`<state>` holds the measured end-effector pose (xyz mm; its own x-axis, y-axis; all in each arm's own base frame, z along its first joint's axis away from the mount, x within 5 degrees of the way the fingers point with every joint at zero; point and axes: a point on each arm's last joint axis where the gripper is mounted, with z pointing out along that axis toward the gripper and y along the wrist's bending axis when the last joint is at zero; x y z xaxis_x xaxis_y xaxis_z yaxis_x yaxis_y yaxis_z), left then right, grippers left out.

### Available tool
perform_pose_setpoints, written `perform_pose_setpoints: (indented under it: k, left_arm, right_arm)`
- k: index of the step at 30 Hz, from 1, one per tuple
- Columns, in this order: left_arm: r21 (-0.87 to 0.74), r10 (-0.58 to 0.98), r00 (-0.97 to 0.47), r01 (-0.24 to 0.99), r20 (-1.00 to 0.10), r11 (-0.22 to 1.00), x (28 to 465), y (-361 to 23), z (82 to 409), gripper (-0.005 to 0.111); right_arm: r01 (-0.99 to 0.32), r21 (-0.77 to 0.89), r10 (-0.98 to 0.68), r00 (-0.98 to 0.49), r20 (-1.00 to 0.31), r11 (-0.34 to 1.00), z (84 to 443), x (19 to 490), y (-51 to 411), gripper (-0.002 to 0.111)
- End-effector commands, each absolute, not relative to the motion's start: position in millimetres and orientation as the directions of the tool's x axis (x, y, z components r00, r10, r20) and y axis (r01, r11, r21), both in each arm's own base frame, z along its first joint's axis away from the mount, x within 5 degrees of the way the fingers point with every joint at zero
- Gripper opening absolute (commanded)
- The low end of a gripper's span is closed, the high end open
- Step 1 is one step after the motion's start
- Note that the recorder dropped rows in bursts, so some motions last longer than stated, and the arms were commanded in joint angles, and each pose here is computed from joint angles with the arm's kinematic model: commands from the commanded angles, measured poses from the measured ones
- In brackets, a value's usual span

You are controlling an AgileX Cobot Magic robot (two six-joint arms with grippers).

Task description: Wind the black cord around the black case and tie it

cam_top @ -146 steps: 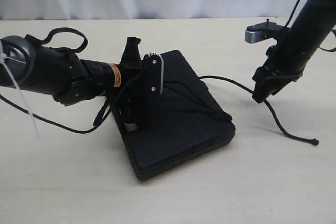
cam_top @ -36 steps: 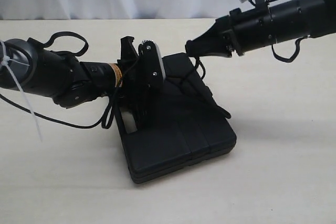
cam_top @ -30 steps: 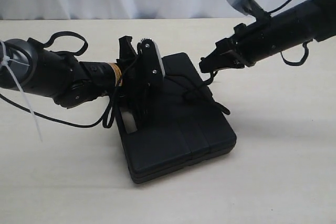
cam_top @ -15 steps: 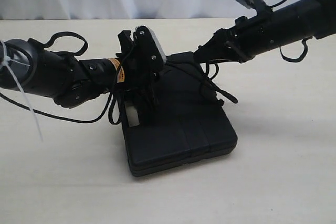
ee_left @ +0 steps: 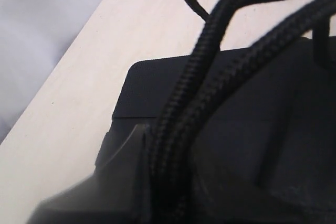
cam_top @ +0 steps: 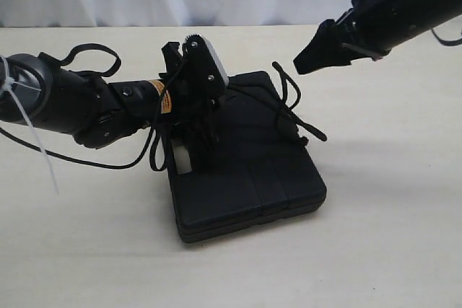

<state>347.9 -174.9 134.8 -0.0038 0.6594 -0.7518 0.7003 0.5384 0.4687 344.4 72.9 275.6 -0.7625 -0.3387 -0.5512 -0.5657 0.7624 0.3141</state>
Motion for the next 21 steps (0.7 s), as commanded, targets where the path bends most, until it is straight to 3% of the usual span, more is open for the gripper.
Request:
perform_pose_setpoints:
  k: [1,5,9,14,19,21]
  left_arm:
    - [0.435,0.604,-0.023,0.671,-0.797,0.6,350,-177,141,0.0]
    - [0.376,0.562,-0.104,0.642,-0.82,0.668,353,-175,142,0.0]
    - [0.318,0.549,-0.2,0.638,-0.811,0.701,357,-174,141,0.0]
    - [0.304,0.542,-0.221,0.633,-0.811,0.712,358,-174,142,0.0]
    - [0.264,0.508,-0.253,0.622,-0.823,0.737,358,-174,142,0.0]
    - [0.247,0.495,-0.268,0.617,-0.826,0.747,358,-174,142,0.0]
  right_arm:
    - [-0.594,0.18,-0.428,-0.727,-0.537,0.784,294,316,69,0.056]
    - [-0.655,0.077,-0.5,-0.642,-0.581,0.752,293,279,92,0.046]
    - [-0.67,-0.032,-0.511,-0.533,-0.674,0.742,288,245,117,0.045]
    - [-0.612,-0.116,-0.45,-0.427,-0.785,0.783,240,220,128,0.045]
    - [-0.46,-0.18,-0.355,-0.33,-0.875,0.87,191,208,125,0.045]
    - [-0.478,-0.197,-0.373,-0.308,-0.875,0.856,179,207,131,0.045]
